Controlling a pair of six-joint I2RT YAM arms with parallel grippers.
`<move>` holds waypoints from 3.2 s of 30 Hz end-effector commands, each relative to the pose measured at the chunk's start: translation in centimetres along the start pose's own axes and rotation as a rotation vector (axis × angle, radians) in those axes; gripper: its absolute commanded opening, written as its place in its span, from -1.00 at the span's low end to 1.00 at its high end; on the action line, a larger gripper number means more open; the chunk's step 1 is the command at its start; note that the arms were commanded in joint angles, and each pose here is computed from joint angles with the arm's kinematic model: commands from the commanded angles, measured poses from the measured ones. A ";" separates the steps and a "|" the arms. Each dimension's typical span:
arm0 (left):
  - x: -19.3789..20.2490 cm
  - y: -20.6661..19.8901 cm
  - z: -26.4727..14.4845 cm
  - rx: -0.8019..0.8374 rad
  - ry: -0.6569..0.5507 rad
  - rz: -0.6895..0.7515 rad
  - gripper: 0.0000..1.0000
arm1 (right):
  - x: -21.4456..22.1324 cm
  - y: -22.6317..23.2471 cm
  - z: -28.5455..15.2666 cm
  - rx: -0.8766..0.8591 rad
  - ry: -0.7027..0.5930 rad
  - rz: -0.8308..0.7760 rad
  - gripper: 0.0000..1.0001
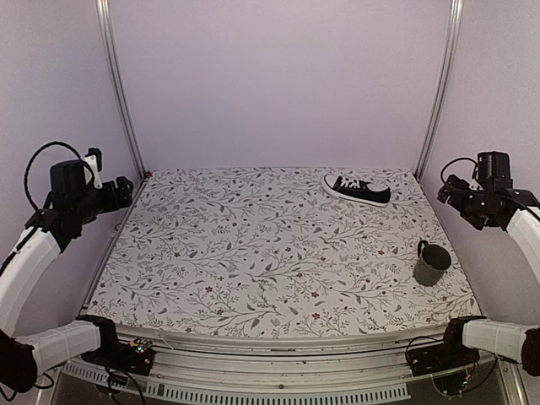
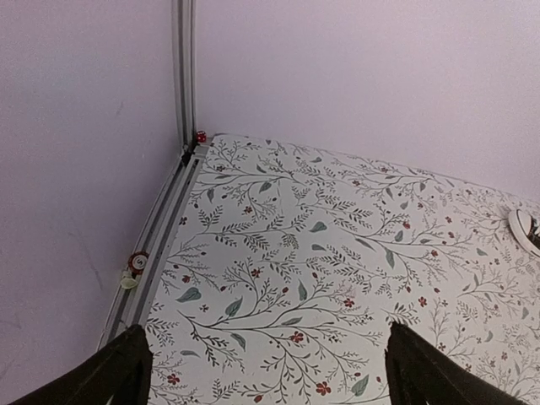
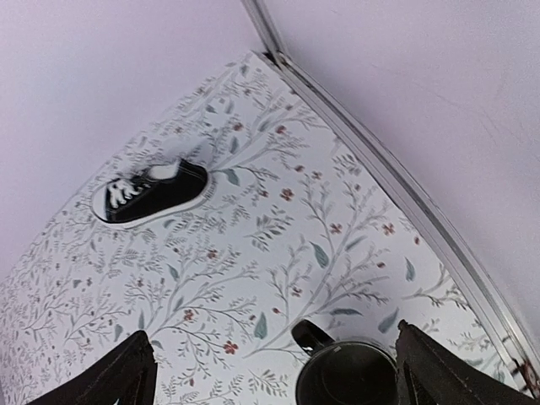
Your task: Tie the shoes
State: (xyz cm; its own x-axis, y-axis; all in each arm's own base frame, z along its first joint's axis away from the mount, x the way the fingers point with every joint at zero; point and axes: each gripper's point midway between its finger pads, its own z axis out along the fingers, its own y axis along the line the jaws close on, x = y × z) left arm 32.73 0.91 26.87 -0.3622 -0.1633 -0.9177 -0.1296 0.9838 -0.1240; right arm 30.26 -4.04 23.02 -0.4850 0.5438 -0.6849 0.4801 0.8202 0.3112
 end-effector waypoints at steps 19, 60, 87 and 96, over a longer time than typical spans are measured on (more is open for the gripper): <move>-5.5 -3.9 3.7 0.169 -0.108 -0.042 0.91 | -0.8 15.1 9.8 -0.455 0.144 -0.290 0.81; -2.8 -0.7 6.1 0.145 -0.007 -0.129 0.90 | 3.8 20.2 20.3 -0.215 0.281 -0.370 -0.96; -1.7 -4.0 4.8 0.239 0.019 -0.125 0.85 | 34.5 23.2 -6.3 -0.301 0.573 -0.109 0.42; 4.8 -15.1 3.0 0.480 0.198 -0.058 0.85 | 29.3 24.2 -6.9 -0.411 0.404 -0.285 0.69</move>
State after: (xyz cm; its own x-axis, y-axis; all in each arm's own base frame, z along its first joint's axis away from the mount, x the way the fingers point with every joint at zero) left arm 37.28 -10.41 26.30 -0.4466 -0.1930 -0.8737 0.2170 0.9239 -0.3150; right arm 20.34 33.65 12.18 -0.8710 0.2864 -0.3993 0.1003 0.8991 0.4260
